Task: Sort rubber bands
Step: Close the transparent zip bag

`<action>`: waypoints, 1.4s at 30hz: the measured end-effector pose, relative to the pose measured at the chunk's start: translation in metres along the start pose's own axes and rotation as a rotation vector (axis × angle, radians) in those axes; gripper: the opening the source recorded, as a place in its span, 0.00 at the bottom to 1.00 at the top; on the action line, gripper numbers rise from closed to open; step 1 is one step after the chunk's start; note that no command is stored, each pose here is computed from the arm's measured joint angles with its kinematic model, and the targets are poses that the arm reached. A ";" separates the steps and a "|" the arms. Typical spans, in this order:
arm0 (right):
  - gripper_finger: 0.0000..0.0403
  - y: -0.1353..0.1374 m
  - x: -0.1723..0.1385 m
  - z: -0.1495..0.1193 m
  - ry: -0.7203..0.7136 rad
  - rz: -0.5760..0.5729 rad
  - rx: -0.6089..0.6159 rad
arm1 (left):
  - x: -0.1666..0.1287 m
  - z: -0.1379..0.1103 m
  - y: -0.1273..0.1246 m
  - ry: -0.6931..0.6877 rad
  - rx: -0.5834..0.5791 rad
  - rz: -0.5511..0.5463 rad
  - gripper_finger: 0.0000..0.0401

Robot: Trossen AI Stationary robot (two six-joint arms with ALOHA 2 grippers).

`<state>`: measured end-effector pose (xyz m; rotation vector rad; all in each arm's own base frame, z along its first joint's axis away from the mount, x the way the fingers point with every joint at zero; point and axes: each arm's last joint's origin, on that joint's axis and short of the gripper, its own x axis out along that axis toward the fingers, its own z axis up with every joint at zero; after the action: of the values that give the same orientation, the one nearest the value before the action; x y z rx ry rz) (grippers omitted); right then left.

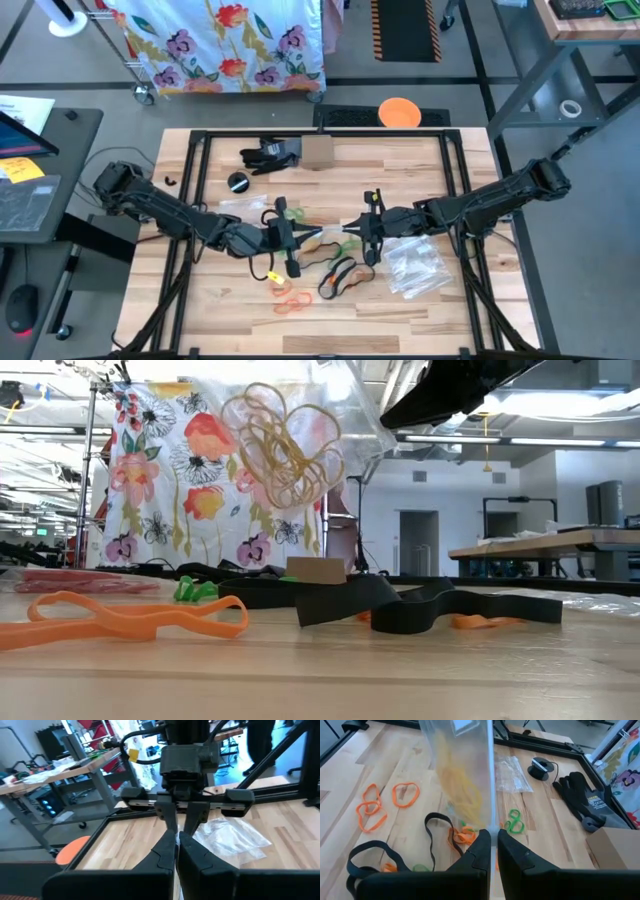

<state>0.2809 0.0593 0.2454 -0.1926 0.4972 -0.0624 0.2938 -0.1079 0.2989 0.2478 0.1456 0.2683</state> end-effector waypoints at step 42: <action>0.44 -0.010 -0.022 -0.015 0.156 -0.370 0.026 | -0.029 0.007 -0.008 0.043 0.076 0.187 0.00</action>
<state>0.2547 0.0489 0.2446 -0.2539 0.6114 -0.4473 0.2693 -0.1248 0.3068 0.3323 0.1761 0.4550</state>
